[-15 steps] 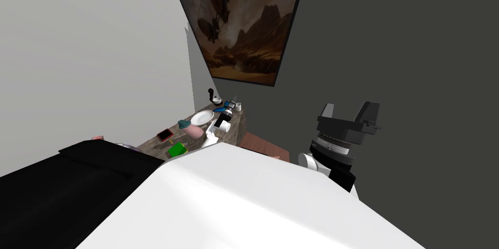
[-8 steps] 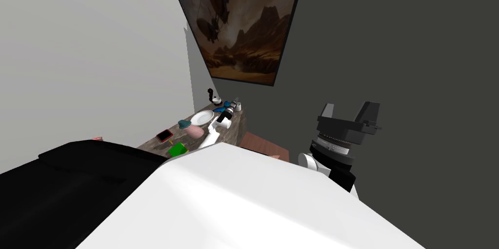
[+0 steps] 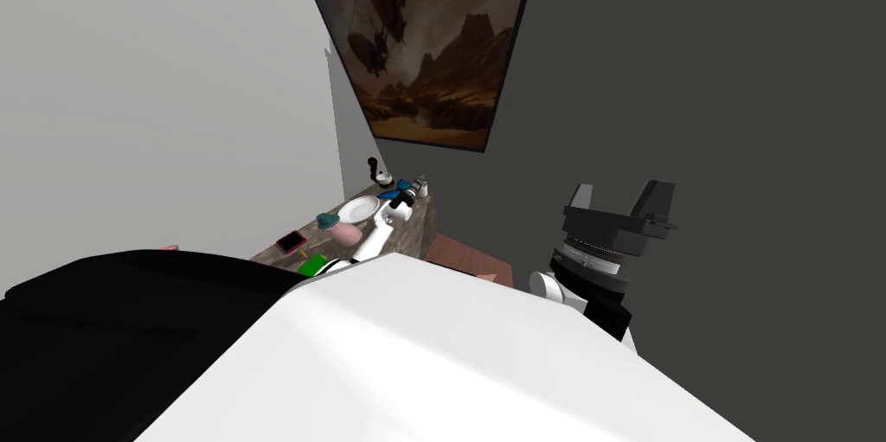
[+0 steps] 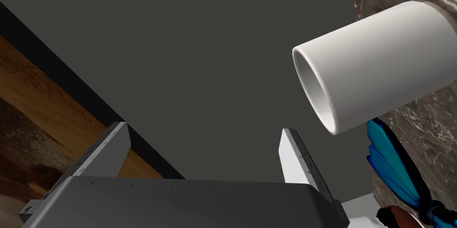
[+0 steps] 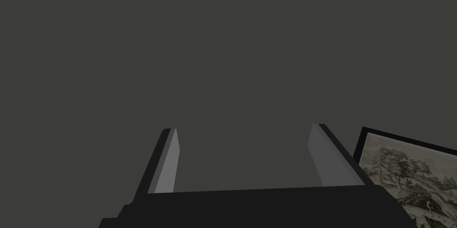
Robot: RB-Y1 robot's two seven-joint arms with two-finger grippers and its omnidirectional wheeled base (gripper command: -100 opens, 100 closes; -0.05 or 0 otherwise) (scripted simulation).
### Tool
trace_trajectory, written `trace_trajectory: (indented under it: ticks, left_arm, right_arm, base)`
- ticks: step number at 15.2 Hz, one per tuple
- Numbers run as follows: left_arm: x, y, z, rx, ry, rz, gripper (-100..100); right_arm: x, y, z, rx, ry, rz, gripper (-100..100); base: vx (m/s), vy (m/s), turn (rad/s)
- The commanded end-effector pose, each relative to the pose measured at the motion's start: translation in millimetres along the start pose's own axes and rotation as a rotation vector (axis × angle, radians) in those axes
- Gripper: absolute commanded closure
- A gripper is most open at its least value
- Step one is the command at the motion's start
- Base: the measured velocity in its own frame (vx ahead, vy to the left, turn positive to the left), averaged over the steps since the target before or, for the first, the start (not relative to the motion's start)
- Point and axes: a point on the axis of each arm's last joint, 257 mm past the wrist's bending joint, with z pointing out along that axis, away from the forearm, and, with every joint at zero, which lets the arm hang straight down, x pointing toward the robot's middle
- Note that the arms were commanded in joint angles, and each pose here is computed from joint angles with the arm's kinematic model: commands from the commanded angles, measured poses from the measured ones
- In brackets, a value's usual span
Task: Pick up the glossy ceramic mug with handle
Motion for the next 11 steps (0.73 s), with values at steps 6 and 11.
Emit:
trace_trajectory:
  ticks: [6,11]
  left_arm:
    - [-1.4,44.8,23.0,-0.167,0.045,0.037,-100]
    - [-2.5,68.1,30.2,-0.266,0.071,0.052,-100]
  right_arm:
    - [0.0,0.0,0.0,0.0,0.0,0.0,0]
    - [0.0,0.0,0.0,0.0,0.0,0.0,0]
  base:
    - [-0.014,0.009,-0.033]
    - [-0.009,0.008,-0.029]
